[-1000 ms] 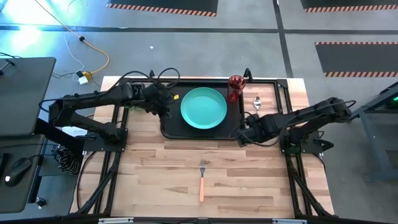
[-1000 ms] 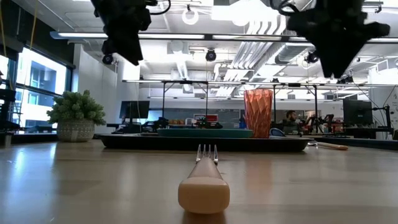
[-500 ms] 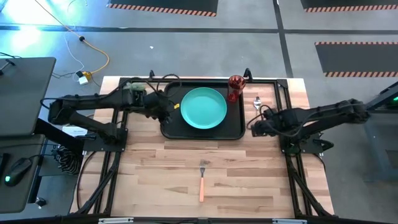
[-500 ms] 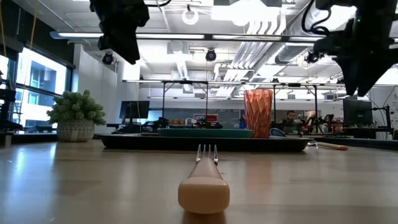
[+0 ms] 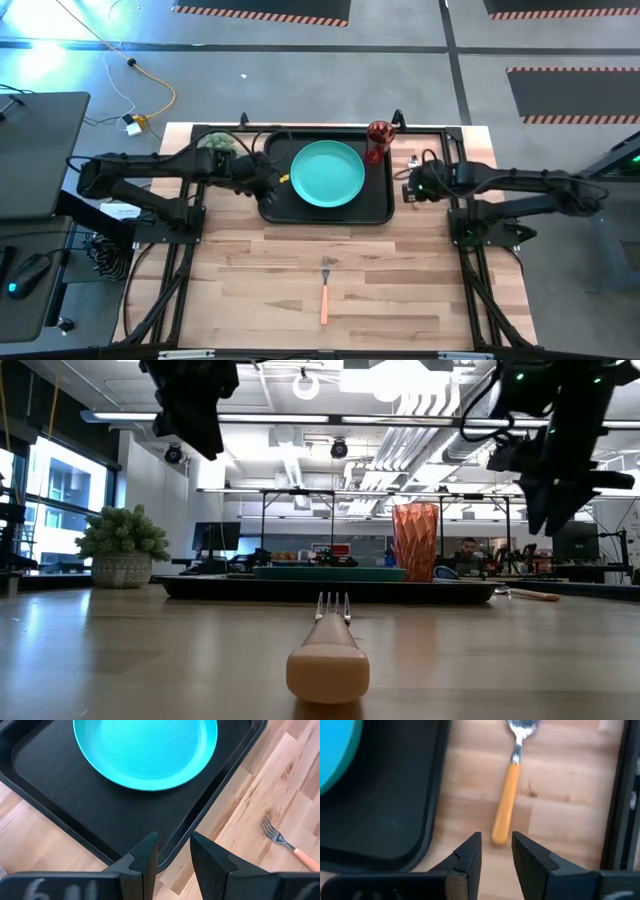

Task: Pick and place plate/cup/fork/spoon on tray
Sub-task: Put the yellow spoon on the black tray to the left of the blue plate

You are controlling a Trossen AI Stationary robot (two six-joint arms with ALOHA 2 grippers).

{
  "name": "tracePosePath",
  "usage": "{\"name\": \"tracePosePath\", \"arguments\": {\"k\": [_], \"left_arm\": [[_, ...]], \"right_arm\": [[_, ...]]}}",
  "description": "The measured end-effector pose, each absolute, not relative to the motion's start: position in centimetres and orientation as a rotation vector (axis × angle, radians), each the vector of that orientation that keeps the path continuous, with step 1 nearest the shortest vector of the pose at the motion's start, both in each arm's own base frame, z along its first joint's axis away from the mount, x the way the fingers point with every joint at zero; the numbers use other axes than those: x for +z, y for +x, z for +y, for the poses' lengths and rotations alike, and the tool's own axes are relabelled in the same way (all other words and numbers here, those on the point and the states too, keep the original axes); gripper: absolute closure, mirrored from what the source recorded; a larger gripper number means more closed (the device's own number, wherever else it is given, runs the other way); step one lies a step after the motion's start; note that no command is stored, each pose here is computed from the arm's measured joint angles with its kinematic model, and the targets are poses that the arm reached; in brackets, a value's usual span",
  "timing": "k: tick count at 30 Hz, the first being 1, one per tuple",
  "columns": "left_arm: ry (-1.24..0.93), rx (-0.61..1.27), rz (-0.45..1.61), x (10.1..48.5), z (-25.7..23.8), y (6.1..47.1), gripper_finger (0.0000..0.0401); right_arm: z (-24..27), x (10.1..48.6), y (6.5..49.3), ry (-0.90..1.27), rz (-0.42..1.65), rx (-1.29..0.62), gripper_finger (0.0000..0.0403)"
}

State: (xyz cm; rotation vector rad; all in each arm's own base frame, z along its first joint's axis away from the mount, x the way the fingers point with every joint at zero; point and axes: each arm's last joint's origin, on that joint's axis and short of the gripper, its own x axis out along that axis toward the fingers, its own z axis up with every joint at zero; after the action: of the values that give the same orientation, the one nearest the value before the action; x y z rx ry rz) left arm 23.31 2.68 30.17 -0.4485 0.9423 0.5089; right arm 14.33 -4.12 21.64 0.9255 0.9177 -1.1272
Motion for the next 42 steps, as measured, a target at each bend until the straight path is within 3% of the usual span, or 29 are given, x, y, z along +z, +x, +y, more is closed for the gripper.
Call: {"name": "tracePosePath", "arguments": {"k": [21,27,42], "left_arm": [[-0.432,0.504,0.944,30.2,2.5,23.3,0.0295],[-0.422,0.519,0.939,30.2,2.5,23.3,0.0295],[-0.414,0.515,0.942,30.2,2.5,23.3,0.0295]], "right_arm": [[-8.8,21.0,14.6,0.961,0.945,-1.033,0.0292],[-9.4,20.8,14.3,0.949,0.935,-1.107,0.0292],[-10.3,17.2,16.0,0.985,1.156,-1.154,0.0292]]}}
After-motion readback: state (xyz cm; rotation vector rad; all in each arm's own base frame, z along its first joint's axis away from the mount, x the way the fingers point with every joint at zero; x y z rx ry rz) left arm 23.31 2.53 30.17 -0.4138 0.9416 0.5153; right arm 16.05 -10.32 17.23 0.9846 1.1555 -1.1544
